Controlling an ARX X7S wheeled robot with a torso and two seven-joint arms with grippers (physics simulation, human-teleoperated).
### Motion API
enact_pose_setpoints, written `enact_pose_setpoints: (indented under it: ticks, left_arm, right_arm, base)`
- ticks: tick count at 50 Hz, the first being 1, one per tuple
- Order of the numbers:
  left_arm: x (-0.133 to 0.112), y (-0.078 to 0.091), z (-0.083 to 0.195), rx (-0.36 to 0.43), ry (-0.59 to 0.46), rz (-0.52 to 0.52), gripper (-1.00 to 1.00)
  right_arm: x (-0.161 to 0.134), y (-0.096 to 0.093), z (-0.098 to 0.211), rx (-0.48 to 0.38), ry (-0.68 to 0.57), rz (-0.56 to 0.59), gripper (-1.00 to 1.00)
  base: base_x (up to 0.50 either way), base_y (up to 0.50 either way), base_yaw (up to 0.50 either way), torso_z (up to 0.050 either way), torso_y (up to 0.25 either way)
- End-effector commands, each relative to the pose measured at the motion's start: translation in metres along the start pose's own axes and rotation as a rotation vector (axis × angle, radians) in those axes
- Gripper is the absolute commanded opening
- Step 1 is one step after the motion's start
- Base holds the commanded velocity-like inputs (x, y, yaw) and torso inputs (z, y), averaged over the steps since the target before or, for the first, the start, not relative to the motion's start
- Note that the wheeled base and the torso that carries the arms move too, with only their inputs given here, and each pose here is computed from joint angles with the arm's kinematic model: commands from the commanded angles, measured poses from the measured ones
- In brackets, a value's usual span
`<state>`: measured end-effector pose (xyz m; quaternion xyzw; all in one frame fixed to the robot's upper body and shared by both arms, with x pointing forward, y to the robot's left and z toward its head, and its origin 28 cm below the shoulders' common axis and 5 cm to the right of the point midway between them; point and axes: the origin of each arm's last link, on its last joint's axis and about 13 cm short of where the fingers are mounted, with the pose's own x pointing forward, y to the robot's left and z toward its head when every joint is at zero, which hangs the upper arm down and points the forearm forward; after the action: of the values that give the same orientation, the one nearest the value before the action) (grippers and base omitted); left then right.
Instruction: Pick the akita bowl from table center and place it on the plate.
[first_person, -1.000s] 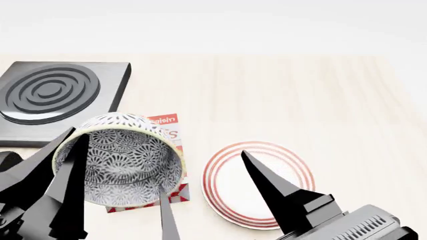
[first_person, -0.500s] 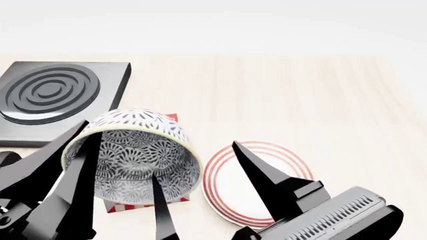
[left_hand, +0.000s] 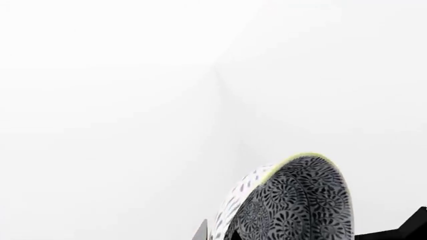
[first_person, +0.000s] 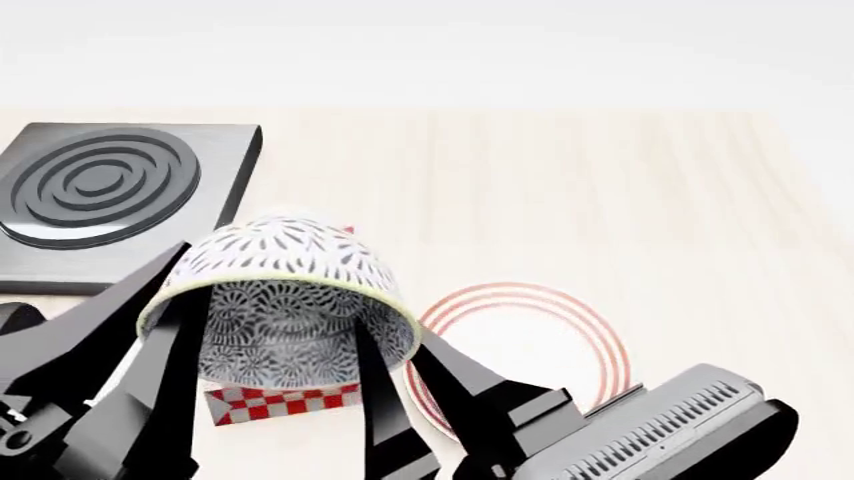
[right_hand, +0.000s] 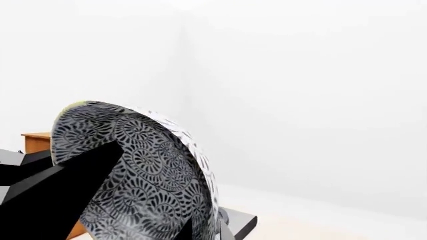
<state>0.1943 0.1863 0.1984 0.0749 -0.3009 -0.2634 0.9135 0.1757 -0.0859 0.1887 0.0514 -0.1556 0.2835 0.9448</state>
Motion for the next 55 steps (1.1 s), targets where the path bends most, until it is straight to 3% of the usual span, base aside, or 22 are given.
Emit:
enact_pose_setpoints:
  ticks: [1,6,7,33,55]
  left_arm:
    - [0.001,0.002,0.002,0.025,-0.025,0.019,-1.00]
    - [0.000,0.002,0.002,0.028,-0.024,0.018,-1.00]
    - [0.000,0.002,0.002,0.031,-0.021,0.015,1.00]
    - [-0.006,0.002,0.001,0.045,-0.003,-0.012,1.00]
    - [-0.025,0.007,0.003,0.056,-0.001,0.032,1.00]
  right_arm:
    - [0.001,-0.003,-0.002,-0.011,-0.001,-0.020,-1.00]
    - [0.000,-0.003,-0.003,-0.008,-0.006,-0.026,-1.00]
    - [0.000,-0.003,-0.003,-0.005,-0.010,-0.028,-1.00]
    - [0.003,-0.007,0.001,0.011,-0.045,-0.090,-1.00]
    - [0.016,-0.038,-0.001,0.072,-0.036,-0.246,-1.00]
  base:
    - [0.00,0.00,0.00,0.000,0.000]
    - [0.00,0.00,0.00,0.000,0.000]
    - [0.00,0.00,0.00,0.000,0.000]
    - [0.00,0.00,0.00,0.000,0.000]
    - [0.00,0.00,0.00,0.000,0.000]
